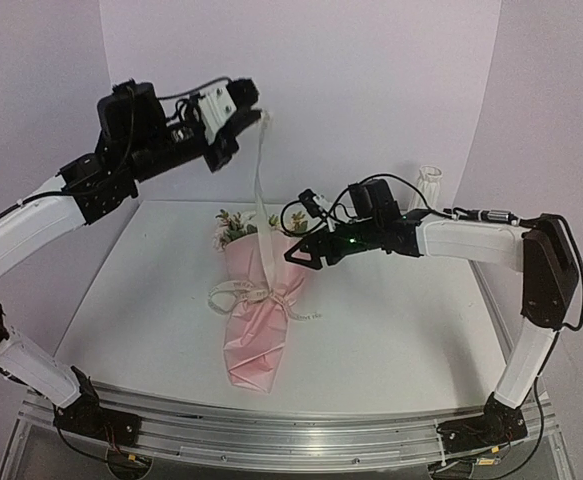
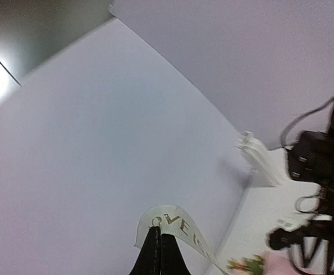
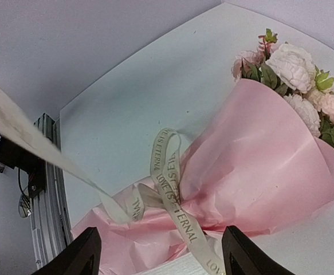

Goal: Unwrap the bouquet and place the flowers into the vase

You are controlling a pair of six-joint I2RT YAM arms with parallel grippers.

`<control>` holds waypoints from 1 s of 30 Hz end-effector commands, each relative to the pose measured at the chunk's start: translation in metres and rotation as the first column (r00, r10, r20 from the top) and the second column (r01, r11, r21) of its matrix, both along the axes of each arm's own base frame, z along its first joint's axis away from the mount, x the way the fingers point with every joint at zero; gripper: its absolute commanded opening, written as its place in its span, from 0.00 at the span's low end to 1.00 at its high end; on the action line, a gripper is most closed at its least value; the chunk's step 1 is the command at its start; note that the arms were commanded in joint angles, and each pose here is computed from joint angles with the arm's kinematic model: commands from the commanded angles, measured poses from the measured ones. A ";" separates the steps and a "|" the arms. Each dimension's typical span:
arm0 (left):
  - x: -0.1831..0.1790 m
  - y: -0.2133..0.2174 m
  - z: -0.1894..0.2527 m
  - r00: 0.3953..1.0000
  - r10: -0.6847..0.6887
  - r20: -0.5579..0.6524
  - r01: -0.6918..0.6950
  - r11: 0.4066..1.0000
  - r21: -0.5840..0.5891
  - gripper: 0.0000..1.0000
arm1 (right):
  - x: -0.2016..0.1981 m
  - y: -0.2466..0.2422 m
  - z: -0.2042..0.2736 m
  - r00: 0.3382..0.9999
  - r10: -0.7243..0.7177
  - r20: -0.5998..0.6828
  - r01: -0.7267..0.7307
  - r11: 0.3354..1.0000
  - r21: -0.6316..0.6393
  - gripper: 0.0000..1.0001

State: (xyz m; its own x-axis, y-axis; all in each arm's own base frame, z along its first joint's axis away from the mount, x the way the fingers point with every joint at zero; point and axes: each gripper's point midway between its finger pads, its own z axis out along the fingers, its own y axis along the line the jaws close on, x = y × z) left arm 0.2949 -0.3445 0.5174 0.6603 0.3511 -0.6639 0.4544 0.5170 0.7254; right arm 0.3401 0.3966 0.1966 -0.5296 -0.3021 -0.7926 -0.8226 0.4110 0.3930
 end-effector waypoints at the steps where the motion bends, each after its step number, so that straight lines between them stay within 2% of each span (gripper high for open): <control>1: -0.034 0.009 -0.113 0.859 -0.139 -0.493 0.174 0.984 0.025 0.02 | 0.004 -0.007 -0.026 0.997 -0.064 -0.043 0.063 0.998 -0.031 0.69; 3: -0.048 0.029 -0.143 0.783 -0.188 -0.593 0.240 0.971 0.009 0.11 | 0.001 -0.014 -0.038 0.994 -0.086 -0.071 0.082 0.994 -0.066 0.59; 5: -0.073 0.048 -0.191 0.691 -0.211 -0.691 0.349 0.935 0.064 0.05 | -0.001 -0.018 -0.048 0.991 -0.105 -0.086 0.096 0.990 -0.103 0.53; 6: -0.094 0.057 -0.220 0.671 -0.214 -0.710 0.437 0.888 0.146 0.02 | -0.003 -0.017 -0.051 0.992 -0.099 -0.081 0.090 0.990 -0.111 0.50; 8: -0.149 0.087 -0.282 0.595 -0.211 -0.776 0.618 0.737 0.273 0.00 | -0.008 -0.013 -0.055 0.996 -0.073 -0.060 0.065 0.990 -0.127 0.46; 9: -0.174 0.105 -0.308 0.583 -0.210 -0.785 0.689 0.640 0.340 0.00 | -0.008 -0.010 -0.058 0.996 -0.068 -0.051 0.060 0.989 -0.137 0.45; 11: -0.202 0.138 -0.356 0.572 -0.160 -0.805 0.746 0.510 0.429 0.02 | -0.004 -0.009 -0.063 0.996 -0.075 -0.042 0.068 0.986 -0.151 0.43; 12: -0.206 0.147 -0.370 0.587 -0.141 -0.797 0.747 0.474 0.466 0.13 | -0.001 -0.008 -0.066 0.996 -0.078 -0.034 0.072 0.984 -0.160 0.42; 14: -0.208 0.160 -0.396 0.610 -0.106 -0.785 0.744 0.416 0.522 0.57 | 0.003 -0.002 -0.069 0.998 -0.065 -0.003 0.063 0.982 -0.176 0.42; 15: -0.207 0.164 -0.404 0.621 -0.100 -0.777 0.743 0.391 0.544 0.83 | 0.004 0.002 -0.071 0.999 -0.043 0.027 0.048 0.981 -0.187 0.42; 16: -0.204 0.164 -0.410 0.631 -0.091 -0.771 0.736 0.384 0.557 0.96 | 0.006 0.007 -0.074 0.999 -0.021 0.047 0.030 0.980 -0.197 0.42; 18: -0.182 0.154 -0.418 0.663 -0.050 -0.747 0.688 0.434 0.582 1.00 | 0.006 0.019 -0.079 0.998 0.020 0.057 -0.008 0.980 -0.201 0.42; 20: -0.139 0.132 -0.410 0.703 -0.019 -0.711 0.595 0.564 0.573 0.99 | 0.004 0.027 -0.084 0.997 0.051 0.051 -0.040 0.978 -0.205 0.44; 22: -0.103 0.112 -0.387 0.665 -0.014 -0.746 0.544 0.694 0.472 0.95 | 0.001 0.031 -0.090 0.997 0.064 0.053 -0.051 0.973 -0.224 0.48; 23: -0.084 0.100 -0.377 0.637 -0.021 -0.771 0.525 0.744 0.413 0.87 | -0.001 0.031 -0.094 0.996 0.067 0.053 -0.053 0.971 -0.233 0.50; 25: -0.048 0.076 -0.368 0.602 -0.019 -0.799 0.481 0.806 0.344 0.63 | -0.003 0.031 -0.102 0.997 0.070 0.039 -0.058 0.968 -0.244 0.51; 26: -0.033 0.068 -0.371 0.580 -0.002 -0.815 0.454 0.831 0.321 0.57 | -0.004 0.032 -0.105 0.997 0.071 0.031 -0.061 0.967 -0.247 0.52; 28: -0.006 0.056 -0.377 0.581 0.025 -0.814 0.409 0.855 0.318 0.59 | -0.006 0.034 -0.112 0.996 0.085 0.012 -0.079 0.966 -0.246 0.50; 30: 0.011 0.050 -0.395 0.607 0.045 -0.793 0.401 0.845 0.354 0.64 | -0.006 0.038 -0.114 0.996 0.090 0.000 -0.087 0.967 -0.238 0.46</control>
State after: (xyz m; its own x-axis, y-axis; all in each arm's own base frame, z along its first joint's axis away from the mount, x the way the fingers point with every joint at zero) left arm 0.2563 -0.2652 0.1147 0.1082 0.7394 -0.6645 0.9917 -0.0332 0.1246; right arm 0.3320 0.4235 0.0837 -0.4991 -0.5206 -0.6927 -0.8505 0.4472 0.2768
